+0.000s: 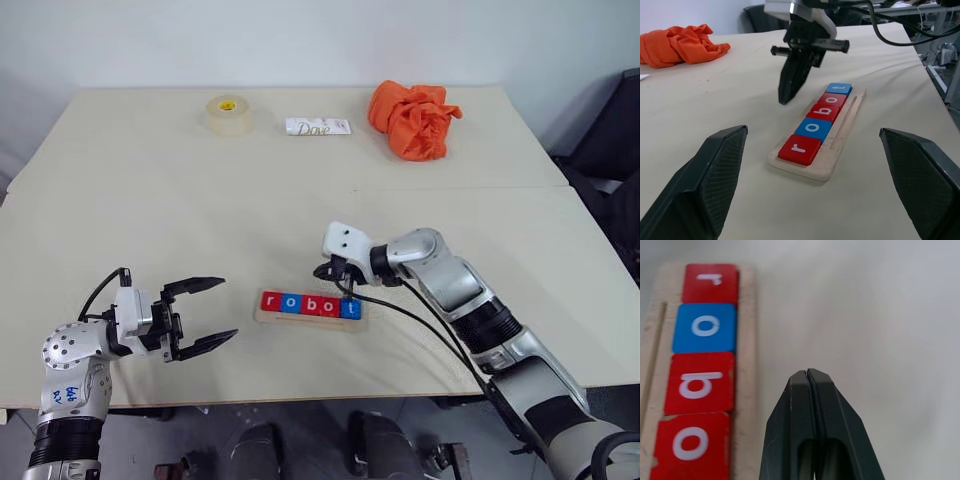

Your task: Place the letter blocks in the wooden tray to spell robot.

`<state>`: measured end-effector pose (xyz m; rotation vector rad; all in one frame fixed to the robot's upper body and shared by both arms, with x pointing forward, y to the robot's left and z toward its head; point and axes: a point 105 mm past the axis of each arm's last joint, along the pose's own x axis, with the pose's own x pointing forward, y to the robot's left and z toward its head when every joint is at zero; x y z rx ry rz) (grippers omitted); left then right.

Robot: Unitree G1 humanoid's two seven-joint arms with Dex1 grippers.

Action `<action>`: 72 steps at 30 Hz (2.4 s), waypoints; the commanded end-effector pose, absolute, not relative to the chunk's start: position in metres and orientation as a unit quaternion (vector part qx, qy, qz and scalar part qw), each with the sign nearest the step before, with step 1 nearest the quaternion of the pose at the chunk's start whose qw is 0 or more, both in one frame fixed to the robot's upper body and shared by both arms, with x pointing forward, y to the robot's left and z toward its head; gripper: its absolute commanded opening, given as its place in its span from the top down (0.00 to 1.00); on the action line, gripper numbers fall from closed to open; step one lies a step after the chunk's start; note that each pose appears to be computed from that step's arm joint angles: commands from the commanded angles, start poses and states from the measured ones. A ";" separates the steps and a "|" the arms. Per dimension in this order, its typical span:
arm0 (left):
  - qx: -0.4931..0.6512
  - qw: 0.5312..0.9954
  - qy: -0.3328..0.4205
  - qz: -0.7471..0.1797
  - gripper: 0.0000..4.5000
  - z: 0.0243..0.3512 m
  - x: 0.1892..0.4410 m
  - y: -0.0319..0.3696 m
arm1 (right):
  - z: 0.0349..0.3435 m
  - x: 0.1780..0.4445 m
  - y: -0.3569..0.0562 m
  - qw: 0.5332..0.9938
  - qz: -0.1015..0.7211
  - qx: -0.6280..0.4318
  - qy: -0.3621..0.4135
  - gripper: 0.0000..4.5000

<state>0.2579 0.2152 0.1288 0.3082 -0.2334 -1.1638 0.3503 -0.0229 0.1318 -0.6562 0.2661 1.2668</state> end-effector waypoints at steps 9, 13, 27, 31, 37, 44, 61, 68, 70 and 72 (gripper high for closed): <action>0.154 0.816 -0.124 -0.544 0.00 0.136 0.257 0.214 | 0.131 0.335 -0.022 0.717 0.610 -0.319 0.113 0.99; 0.154 0.815 -0.125 -0.544 0.00 0.137 0.259 0.213 | 0.133 0.330 -0.022 0.707 0.621 -0.320 0.107 0.99; 0.154 0.816 -0.127 -0.542 0.00 0.137 0.260 0.213 | 0.137 0.357 0.009 0.731 0.598 -0.321 0.071 0.99; 0.155 0.818 -0.126 -0.540 0.00 0.137 0.258 0.214 | 0.134 0.351 0.021 0.718 0.617 -0.316 0.064 0.99; 0.155 0.820 -0.125 -0.536 0.00 0.137 0.257 0.215 | 0.134 0.334 0.028 0.686 0.655 -0.311 0.056 0.99; 0.156 0.821 -0.125 -0.535 0.00 0.137 0.257 0.214 | 0.134 0.321 0.027 0.664 0.680 -0.308 0.056 0.99; 0.155 0.821 -0.125 -0.535 0.00 0.137 0.259 0.214 | 0.141 0.348 0.030 0.713 0.632 -0.302 0.042 0.99; 0.155 0.821 -0.125 -0.535 0.00 0.137 0.259 0.214 | 0.129 0.336 0.030 0.689 0.655 -0.304 0.056 0.99; 0.155 0.821 -0.125 -0.535 0.00 0.137 0.259 0.214 | 0.127 0.331 0.030 0.682 0.664 -0.302 0.056 0.99; 0.155 0.821 -0.125 -0.535 0.00 0.137 0.259 0.214 | 0.126 0.326 0.029 0.675 0.671 -0.302 0.057 0.99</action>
